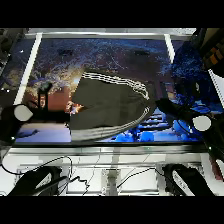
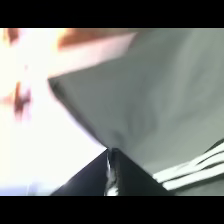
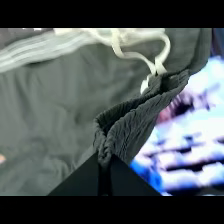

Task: Fold the clothes and pants, and hang the long-sleeved shirts on hangers.

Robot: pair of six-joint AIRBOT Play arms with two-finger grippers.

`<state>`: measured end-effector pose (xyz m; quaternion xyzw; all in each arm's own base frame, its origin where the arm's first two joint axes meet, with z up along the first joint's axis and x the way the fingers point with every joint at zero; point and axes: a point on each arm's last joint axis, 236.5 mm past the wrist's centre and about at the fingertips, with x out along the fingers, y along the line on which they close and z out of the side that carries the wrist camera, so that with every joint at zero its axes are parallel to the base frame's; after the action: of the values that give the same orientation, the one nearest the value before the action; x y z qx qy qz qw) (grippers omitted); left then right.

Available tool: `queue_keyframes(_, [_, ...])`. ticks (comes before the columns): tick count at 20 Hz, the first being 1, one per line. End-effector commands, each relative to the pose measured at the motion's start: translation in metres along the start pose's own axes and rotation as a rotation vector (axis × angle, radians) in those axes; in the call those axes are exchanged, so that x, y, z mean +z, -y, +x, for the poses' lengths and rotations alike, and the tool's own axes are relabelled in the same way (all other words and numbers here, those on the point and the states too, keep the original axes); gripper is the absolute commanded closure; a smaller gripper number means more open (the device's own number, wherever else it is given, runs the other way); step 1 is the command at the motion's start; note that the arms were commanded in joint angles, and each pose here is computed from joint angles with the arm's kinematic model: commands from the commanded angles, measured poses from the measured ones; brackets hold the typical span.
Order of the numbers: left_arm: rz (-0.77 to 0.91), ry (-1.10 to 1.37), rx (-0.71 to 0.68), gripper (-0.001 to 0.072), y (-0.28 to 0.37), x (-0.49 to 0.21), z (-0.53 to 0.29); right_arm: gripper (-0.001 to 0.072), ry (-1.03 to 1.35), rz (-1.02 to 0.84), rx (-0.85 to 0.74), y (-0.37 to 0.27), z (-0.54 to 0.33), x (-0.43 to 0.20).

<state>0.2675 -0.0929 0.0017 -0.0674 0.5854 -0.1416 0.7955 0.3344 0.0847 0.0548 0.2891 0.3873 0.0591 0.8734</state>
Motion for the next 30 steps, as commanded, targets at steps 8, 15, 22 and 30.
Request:
queue_keyframes(8, [-0.095,-0.181,0.102,0.0014,-0.037,-0.061,0.044,0.069,-0.111,-0.054,-0.062,0.015,-0.002,-0.026])
queue_keyframes(15, [-0.202,-0.087,0.026,0.0016,-0.02,-0.037,0.052,0.0371,-0.105,-0.108,-0.111,0.027,-0.003,-0.023])
queue_keyframes(22, [-0.224,-0.091,-0.062,0.0017,0.01,-0.051,0.017,0.0363,-0.074,-0.197,-0.262,0.07,-0.011,-0.006])
queue_keyframes(30, [-0.219,0.033,-0.087,0.0017,0.026,-0.062,-0.035,0.0374,-0.408,-0.034,-0.401,0.162,-0.065,-0.073])
